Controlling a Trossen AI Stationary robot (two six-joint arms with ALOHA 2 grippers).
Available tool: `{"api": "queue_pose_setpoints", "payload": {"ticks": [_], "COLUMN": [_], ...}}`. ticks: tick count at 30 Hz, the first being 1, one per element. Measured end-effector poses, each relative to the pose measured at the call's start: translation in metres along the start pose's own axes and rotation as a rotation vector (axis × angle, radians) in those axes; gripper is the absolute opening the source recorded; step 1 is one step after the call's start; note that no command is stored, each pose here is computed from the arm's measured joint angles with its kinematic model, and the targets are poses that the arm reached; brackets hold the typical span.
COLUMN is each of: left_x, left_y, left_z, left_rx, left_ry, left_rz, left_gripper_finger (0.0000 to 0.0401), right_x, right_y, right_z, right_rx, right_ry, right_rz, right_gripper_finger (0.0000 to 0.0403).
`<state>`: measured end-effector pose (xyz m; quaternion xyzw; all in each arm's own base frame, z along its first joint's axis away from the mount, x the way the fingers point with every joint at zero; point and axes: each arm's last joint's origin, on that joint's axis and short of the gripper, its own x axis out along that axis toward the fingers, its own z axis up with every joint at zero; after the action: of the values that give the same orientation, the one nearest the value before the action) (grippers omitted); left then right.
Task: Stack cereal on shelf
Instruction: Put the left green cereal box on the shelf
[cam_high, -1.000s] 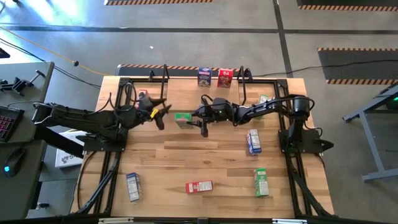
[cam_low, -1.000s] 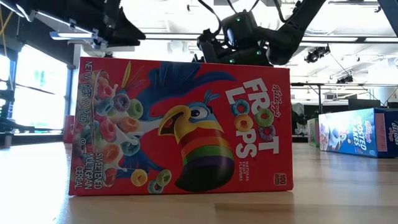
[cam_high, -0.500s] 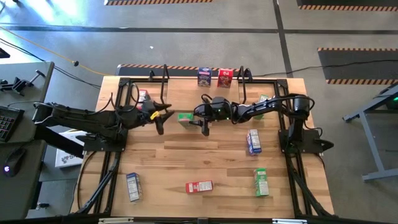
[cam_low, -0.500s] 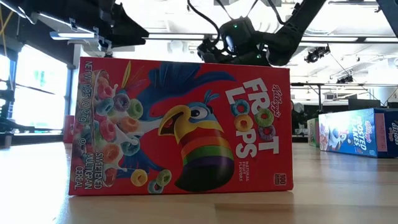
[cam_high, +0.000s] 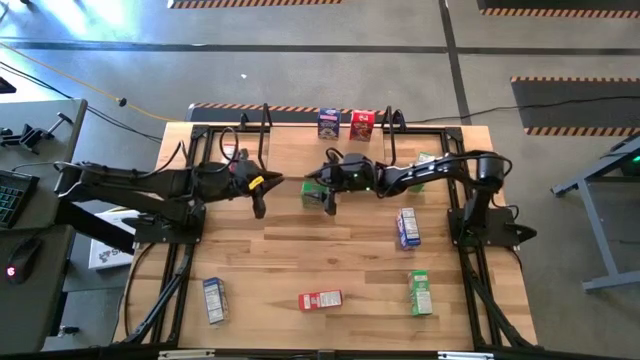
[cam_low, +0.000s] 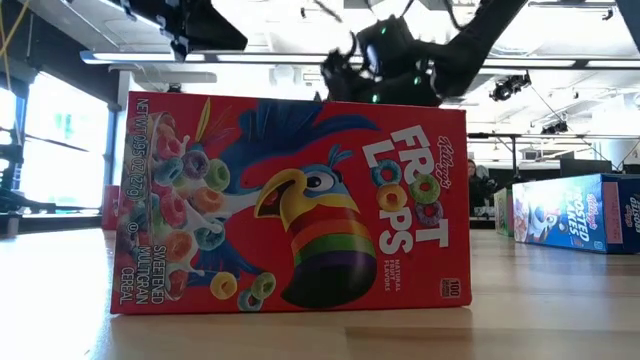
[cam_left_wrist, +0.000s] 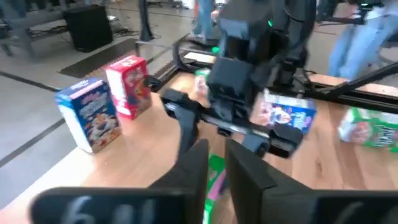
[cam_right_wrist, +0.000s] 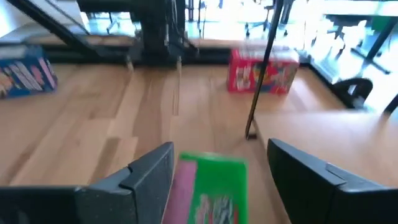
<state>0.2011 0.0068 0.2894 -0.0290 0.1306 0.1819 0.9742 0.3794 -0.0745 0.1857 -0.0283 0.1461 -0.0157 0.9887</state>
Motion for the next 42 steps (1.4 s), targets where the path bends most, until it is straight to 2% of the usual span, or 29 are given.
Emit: {"api": "queue_pose_setpoints", "payload": {"ticks": [3,5,8,11,14,17,19,24,31,40,42], "left_x": [0.001,0.005,0.013,0.026,0.041,0.053,0.061,0.080,0.102,0.129,0.134], "left_y": [0.000,0.000,0.002,0.005,0.009,0.012,0.014,0.016,0.014,0.010,0.011], "left_z": [0.007,0.010,0.015,0.019,0.020,0.026,0.028,0.035,0.043,0.026,0.023], "left_rx": [0.029,0.045,0.067,0.078,0.106,0.130,0.181,0.265,0.362,0.484,0.541], "left_ry": [0.064,0.142,0.283,0.432,0.565,0.637,0.675,0.765,0.791,0.841,0.845], "left_rz": [-0.052,-0.075,-0.089,-0.122,-0.151,-0.177,-0.191,-0.207,-0.246,-0.300,-0.290], "left_gripper_finger": [0.0007,0.0005,0.0006,0.0001,0.0002,0.0005,0.0016,0.0069,0.0149,0.0224,0.0235], "right_x": [-0.016,-0.032,-0.058,-0.069,-0.067,-0.060,-0.054,-0.036,-0.015,-0.004,-0.004], "right_y": [0.004,0.008,0.015,0.024,0.033,0.038,0.038,0.034,0.034,0.021,0.020], "right_z": [0.022,0.036,0.046,0.039,0.025,0.004,-0.007,-0.029,-0.042,-0.052,-0.053], "right_rx": [-0.030,-0.034,-0.020,0.003,0.040,0.051,0.052,0.106,0.112,0.112,0.113], "right_ry": [-0.020,0.007,0.130,0.264,0.340,0.403,0.413,0.428,0.350,0.285,0.288], "right_rz": [0.008,0.019,-0.009,-0.059,-0.060,-0.101,-0.150,-0.146,-0.111,-0.100,-0.094], "right_gripper_finger": [0.0248,0.0246,0.0225,0.0176,0.0105,0.0031,0.0009,0.0025,0.0002,0.0002,0.0000]}}
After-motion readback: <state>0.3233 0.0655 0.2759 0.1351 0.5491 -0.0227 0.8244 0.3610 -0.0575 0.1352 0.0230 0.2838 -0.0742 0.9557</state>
